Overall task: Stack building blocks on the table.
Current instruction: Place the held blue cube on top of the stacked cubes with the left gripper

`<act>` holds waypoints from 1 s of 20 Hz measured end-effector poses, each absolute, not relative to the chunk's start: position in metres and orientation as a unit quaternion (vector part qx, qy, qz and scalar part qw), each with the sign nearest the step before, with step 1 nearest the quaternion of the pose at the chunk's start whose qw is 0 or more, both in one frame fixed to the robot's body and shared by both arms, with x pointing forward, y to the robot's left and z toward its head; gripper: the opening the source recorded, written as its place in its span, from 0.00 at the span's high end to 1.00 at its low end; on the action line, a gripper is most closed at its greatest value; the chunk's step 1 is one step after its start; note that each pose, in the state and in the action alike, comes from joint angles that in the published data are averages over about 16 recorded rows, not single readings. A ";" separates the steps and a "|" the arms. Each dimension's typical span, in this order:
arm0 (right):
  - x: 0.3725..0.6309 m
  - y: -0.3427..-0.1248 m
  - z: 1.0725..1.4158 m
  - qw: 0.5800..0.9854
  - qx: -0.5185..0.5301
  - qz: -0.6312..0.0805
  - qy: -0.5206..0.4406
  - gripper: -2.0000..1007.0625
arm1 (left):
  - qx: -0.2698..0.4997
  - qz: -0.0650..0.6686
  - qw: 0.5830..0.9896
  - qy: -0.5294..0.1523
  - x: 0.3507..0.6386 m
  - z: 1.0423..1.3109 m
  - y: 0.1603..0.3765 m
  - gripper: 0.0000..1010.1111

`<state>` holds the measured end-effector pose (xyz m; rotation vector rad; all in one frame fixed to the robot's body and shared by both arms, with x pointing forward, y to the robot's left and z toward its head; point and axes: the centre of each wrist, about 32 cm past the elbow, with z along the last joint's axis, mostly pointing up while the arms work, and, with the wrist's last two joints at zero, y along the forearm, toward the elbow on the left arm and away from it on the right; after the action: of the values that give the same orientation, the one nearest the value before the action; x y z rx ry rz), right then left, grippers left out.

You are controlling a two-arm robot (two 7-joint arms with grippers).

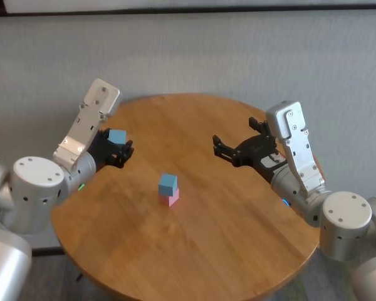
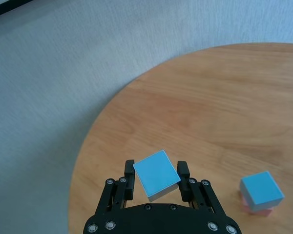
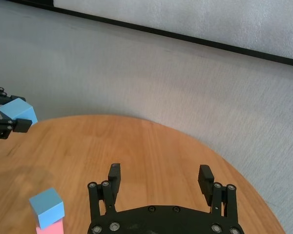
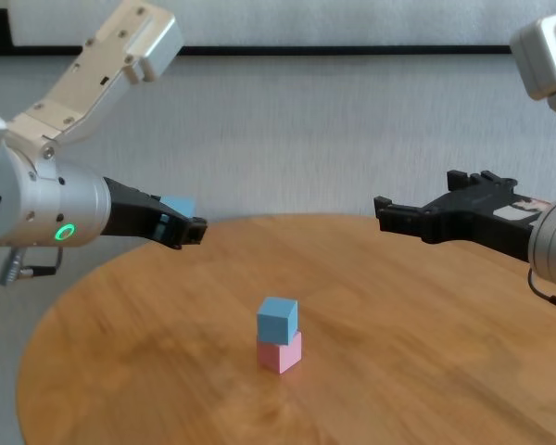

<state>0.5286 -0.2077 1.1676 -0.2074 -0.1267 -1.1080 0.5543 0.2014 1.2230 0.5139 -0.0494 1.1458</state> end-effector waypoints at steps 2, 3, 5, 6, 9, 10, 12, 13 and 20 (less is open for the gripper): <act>0.529 -0.208 1.168 0.843 -0.098 -0.525 -0.060 0.00 | 0.236 0.534 0.812 -0.021 0.548 1.224 0.199 0.46; 0.529 -0.208 1.168 0.843 -0.098 -0.525 -0.060 0.00 | 0.234 0.533 0.813 -0.019 0.546 1.224 0.197 0.46; 0.529 -0.208 1.168 0.843 -0.098 -0.525 -0.060 0.00 | 0.230 0.530 0.816 -0.016 0.542 1.224 0.195 0.46; 0.529 -0.208 1.168 0.843 -0.098 -0.525 -0.060 0.00 | 0.228 0.528 0.818 -0.014 0.540 1.225 0.193 0.46; 0.529 -0.208 1.168 0.843 -0.098 -0.525 -0.060 0.00 | 0.222 0.521 0.824 -0.006 0.537 1.226 0.189 0.46; 0.529 -0.208 1.168 0.843 -0.098 -0.525 -0.060 0.00 | 0.221 0.518 0.827 -0.003 0.536 1.226 0.188 0.46; 0.529 -0.208 1.168 0.843 -0.098 -0.525 -0.060 0.00 | 0.218 0.511 0.832 0.002 0.535 1.227 0.186 0.46; 0.529 -0.208 1.168 0.843 -0.098 -0.525 -0.060 0.00 | 0.217 0.507 0.834 0.004 0.535 1.227 0.185 0.46; 0.529 -0.208 1.168 0.843 -0.098 -0.525 -0.060 0.00 | 0.228 0.474 0.850 0.016 0.536 1.230 0.178 0.46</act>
<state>0.5286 -0.2077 1.1676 -0.2075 -0.1267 -1.1080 0.5358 0.1780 1.2299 0.4802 0.0343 0.9980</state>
